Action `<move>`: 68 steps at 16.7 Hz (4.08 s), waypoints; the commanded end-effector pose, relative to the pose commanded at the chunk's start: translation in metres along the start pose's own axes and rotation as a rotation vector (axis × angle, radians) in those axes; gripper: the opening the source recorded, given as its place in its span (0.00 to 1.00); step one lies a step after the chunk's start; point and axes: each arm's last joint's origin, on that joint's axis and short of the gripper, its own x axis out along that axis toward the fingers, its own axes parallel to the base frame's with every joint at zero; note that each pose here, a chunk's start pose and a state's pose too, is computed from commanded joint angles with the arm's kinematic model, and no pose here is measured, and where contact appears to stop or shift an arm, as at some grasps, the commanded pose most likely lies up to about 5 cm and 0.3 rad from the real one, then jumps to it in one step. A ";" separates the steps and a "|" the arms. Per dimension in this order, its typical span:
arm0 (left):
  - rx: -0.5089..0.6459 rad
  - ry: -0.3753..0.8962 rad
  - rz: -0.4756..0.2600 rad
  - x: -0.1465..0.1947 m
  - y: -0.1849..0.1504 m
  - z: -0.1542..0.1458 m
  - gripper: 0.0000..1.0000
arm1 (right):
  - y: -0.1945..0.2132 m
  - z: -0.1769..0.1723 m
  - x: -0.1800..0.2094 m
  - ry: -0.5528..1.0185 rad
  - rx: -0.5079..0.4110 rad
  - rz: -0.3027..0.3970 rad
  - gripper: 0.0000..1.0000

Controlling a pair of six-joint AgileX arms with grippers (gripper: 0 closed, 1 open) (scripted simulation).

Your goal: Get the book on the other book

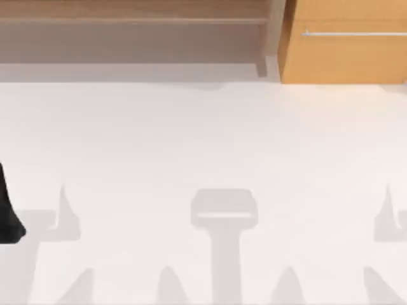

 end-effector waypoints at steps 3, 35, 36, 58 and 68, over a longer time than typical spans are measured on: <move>0.000 0.000 0.000 0.000 0.000 0.000 1.00 | 0.000 0.002 0.000 0.000 -0.001 -0.002 1.00; 0.000 0.000 0.000 0.000 0.000 0.000 1.00 | -0.189 0.089 0.326 0.004 -0.026 -0.007 1.00; 0.000 0.000 0.000 0.000 0.000 0.000 1.00 | -0.189 0.089 0.326 0.004 -0.026 -0.007 1.00; 0.000 0.000 0.000 0.000 0.000 0.000 1.00 | -0.189 0.089 0.356 0.004 -0.026 -0.007 0.47; 0.000 0.000 0.000 0.000 0.000 0.000 1.00 | -0.189 0.089 0.356 0.004 -0.026 -0.007 0.00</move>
